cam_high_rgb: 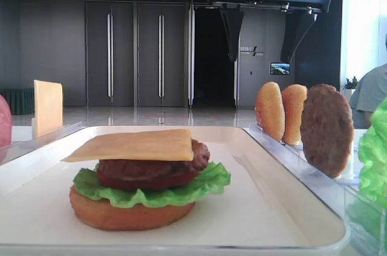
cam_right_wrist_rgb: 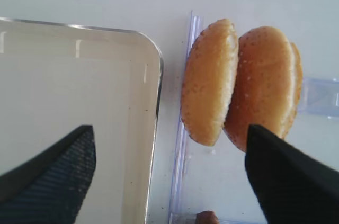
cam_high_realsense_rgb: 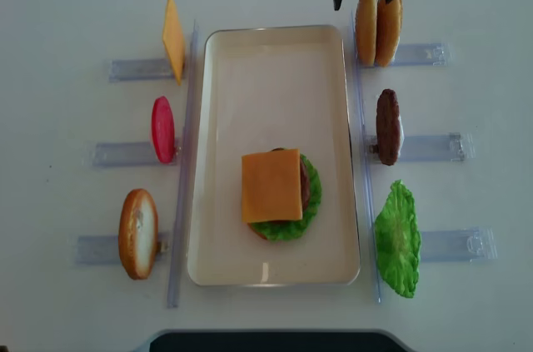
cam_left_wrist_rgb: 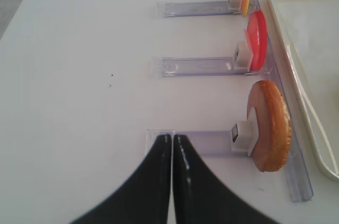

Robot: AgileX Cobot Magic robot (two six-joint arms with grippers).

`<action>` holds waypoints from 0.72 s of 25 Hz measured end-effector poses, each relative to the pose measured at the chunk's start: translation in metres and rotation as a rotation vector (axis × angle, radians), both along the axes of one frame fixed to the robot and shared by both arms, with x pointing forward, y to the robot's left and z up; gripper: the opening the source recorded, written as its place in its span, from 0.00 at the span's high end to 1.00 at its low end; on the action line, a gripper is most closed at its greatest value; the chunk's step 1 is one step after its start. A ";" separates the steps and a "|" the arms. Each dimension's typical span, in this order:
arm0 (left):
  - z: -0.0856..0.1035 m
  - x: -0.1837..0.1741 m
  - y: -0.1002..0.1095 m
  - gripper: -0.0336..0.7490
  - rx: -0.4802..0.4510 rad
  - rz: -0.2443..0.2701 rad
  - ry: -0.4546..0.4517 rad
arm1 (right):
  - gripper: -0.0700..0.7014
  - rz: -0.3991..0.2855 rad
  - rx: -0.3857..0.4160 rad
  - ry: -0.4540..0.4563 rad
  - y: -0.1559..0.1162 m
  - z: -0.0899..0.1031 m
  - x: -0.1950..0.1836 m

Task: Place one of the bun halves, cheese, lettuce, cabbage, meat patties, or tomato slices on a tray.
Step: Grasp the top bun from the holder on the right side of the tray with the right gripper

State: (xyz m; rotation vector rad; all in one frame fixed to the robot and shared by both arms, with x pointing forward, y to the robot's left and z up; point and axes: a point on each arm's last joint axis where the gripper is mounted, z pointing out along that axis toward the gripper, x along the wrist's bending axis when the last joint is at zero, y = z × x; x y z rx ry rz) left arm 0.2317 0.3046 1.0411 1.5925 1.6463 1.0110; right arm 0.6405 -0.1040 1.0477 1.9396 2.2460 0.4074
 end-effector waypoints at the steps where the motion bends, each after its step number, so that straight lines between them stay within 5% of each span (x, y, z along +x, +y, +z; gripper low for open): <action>1: 0.000 0.000 0.000 0.97 0.000 0.000 0.000 | 0.20 -0.002 0.000 -0.001 -0.001 0.000 0.001; 18: 0.000 0.000 0.000 0.97 0.000 0.000 0.000 | 0.20 0.011 0.010 0.023 0.000 -0.031 0.016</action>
